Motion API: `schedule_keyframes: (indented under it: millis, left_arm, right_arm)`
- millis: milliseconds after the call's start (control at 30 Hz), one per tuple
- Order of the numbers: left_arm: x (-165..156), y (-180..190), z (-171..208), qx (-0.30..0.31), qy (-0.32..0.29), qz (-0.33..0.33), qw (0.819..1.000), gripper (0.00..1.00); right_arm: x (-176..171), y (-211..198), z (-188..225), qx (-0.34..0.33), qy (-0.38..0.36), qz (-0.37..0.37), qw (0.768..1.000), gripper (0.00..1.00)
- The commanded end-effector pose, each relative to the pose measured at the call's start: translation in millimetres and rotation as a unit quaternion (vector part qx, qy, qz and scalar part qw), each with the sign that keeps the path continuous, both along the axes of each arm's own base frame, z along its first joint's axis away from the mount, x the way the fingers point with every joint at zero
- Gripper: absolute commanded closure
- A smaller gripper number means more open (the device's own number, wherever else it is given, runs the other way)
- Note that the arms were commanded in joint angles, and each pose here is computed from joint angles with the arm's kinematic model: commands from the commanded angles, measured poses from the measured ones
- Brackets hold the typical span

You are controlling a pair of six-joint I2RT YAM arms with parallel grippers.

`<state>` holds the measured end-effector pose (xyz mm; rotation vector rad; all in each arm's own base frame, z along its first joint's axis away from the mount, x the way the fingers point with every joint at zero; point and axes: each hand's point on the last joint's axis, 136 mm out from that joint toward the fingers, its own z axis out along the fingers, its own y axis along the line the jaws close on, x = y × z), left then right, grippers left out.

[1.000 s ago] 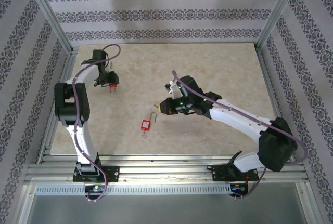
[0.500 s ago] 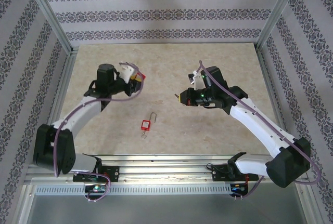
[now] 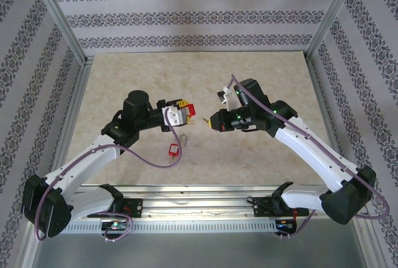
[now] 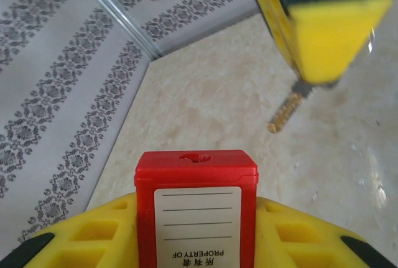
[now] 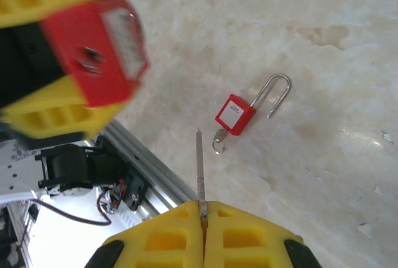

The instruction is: Unlock with the key

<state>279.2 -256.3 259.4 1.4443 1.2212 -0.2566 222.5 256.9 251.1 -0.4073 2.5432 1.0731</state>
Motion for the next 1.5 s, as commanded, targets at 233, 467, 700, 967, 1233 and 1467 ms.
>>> schedule_keyframes:
  millis: [233,467,700,967,1233,1467]
  left_arm:
    - [-27,-5,-33,0.105,-0.059,-0.044,0.992,1.00]
    - [-33,-9,-32,0.115,-0.083,-0.051,0.989,1.00]
    - [-33,-10,-31,0.114,-0.084,-0.048,0.989,1.00]
    - [-31,-9,-33,0.114,-0.085,-0.042,0.989,1.00]
    - [-35,-10,-37,0.121,-0.082,-0.051,0.988,1.00]
    - [-36,-12,-40,0.124,-0.075,-0.054,0.988,1.00]
  right_arm:
    - [-12,4,13,-0.037,-0.020,0.048,0.998,1.00]
    - [-13,13,2,-0.025,-0.007,0.065,0.998,1.00]
    - [-16,19,-3,-0.018,0.005,0.074,0.997,1.00]
    - [-23,24,-9,0.003,0.017,0.078,0.997,1.00]
    - [-24,31,-13,0.020,0.022,0.082,0.996,1.00]
    - [-23,34,-10,0.027,0.021,0.087,0.996,1.00]
